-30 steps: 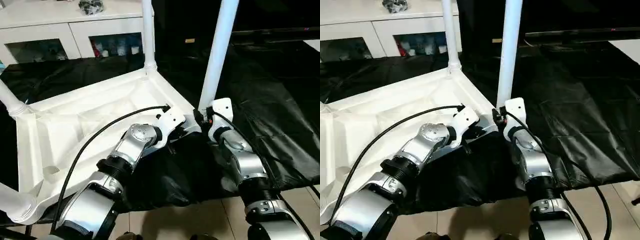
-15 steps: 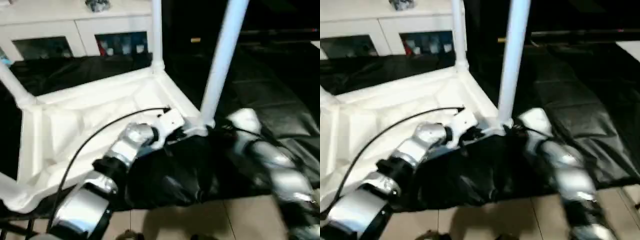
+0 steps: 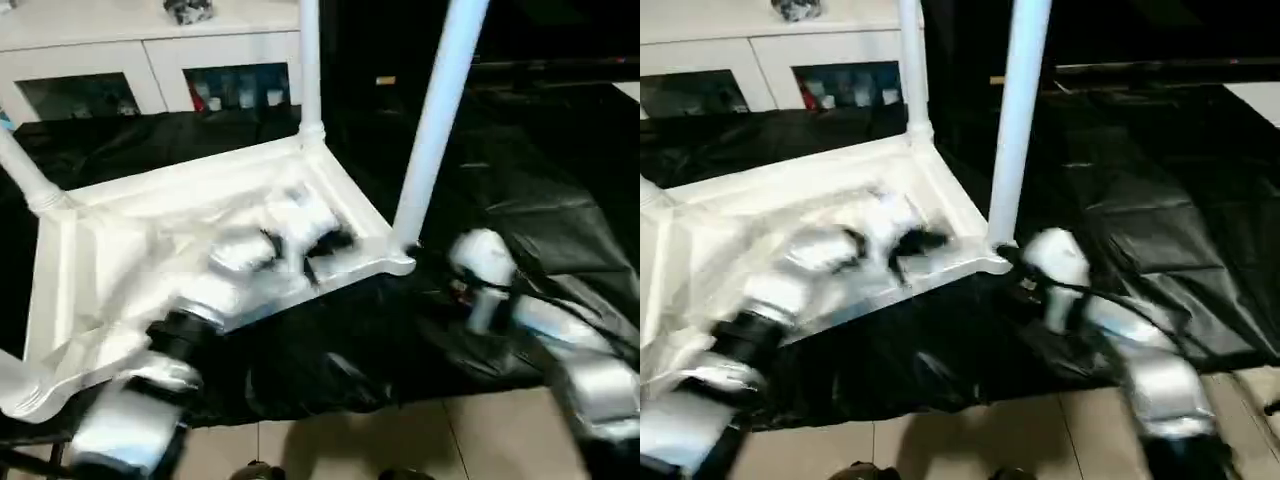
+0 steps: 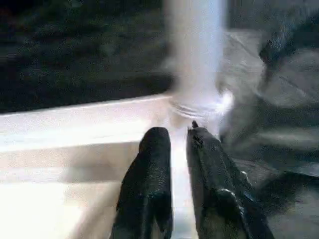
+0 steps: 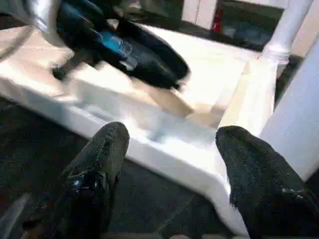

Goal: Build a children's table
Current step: Rotate table base

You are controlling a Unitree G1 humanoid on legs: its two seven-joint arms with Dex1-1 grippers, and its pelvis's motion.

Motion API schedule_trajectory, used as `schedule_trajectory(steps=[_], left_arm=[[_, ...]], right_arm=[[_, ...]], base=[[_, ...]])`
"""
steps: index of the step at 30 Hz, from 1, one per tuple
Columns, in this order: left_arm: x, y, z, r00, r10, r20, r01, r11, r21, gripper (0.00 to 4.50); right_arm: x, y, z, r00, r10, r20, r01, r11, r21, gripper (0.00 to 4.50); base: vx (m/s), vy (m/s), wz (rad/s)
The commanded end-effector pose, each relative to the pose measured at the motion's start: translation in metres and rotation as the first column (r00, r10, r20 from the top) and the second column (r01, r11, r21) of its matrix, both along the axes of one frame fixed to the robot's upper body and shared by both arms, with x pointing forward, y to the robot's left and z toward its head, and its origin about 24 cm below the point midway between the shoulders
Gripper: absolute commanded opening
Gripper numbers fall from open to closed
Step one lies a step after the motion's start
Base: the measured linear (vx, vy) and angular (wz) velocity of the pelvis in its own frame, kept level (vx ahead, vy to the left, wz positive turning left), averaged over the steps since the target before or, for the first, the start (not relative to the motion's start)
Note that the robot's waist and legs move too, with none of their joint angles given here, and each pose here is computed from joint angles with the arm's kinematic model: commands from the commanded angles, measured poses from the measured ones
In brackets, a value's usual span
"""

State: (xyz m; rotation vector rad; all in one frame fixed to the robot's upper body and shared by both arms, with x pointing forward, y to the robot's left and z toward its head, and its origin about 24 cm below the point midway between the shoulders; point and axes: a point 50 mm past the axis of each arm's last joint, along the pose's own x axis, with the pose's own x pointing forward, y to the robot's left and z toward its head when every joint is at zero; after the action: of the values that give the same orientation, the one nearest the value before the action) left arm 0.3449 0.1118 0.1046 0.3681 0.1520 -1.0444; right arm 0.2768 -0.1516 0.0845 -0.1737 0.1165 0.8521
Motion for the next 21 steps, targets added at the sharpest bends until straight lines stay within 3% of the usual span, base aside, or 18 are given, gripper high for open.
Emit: schedule_trajectory(steps=[1,3,5,7,9,12,16,18,21], left_arm=[[-0.009,0.024,0.0,0.997,0.003,-0.071,-0.001,1.0,0.025,1.19],[-0.022,0.043,0.001,0.992,-0.027,-0.126,0.036,0.997,0.066,1.39],[-0.028,0.049,0.001,0.987,-0.044,-0.154,0.057,0.995,0.079,1.5],[-0.046,0.059,0.0,0.966,-0.09,-0.242,0.113,0.99,0.082,1.64],[-0.063,0.06,-0.002,0.94,-0.132,-0.316,0.165,0.983,0.08,1.82],[-0.073,0.056,-0.011,0.923,-0.134,-0.359,0.183,0.978,0.105,2.02],[-0.07,0.055,-0.023,0.936,-0.064,-0.347,0.136,0.973,0.189,2.24],[-0.065,0.058,-0.035,0.95,0.02,-0.311,0.077,0.951,0.298,2.42],[-0.062,0.059,-0.042,0.954,0.071,-0.291,0.037,0.936,0.35,2.67]], right_arm=[[0.008,0.004,-0.004,0.999,-0.048,-0.006,0.048,0.999,-0.019,3.23],[0.013,0.013,-0.005,0.999,-0.053,-0.008,0.053,0.999,-0.01,3.23],[0.015,0.017,-0.006,0.999,-0.05,-0.011,0.05,0.999,0.0,3.23],[0.025,0.026,-0.009,0.997,-0.076,-0.024,0.077,0.997,0.028,3.23],[0.039,0.035,-0.013,0.99,-0.132,-0.039,0.134,0.99,0.053,3.23],[0.054,0.043,-0.016,0.98,-0.189,-0.068,0.195,0.977,0.084,3.23],[0.068,0.045,-0.015,0.956,-0.282,-0.074,0.289,0.953,0.095,3.23],[0.081,0.04,-0.014,0.913,-0.399,-0.086,0.406,0.909,0.089,3.23],[0.09,0.031,-0.013,0.863,-0.498,-0.087,0.505,0.859,0.085,3.23]], base=[[0.0,0.0,0.0],[0.0,0.0,0.0],[0.0,0.0,0.0],[0.0,0.0,0.0],[0.0,0.0,0.0],[0.0,0.0,0.0],[0.0,0.0,0.0],[0.0,0.0,0.0],[0.0,0.0,0.0]])
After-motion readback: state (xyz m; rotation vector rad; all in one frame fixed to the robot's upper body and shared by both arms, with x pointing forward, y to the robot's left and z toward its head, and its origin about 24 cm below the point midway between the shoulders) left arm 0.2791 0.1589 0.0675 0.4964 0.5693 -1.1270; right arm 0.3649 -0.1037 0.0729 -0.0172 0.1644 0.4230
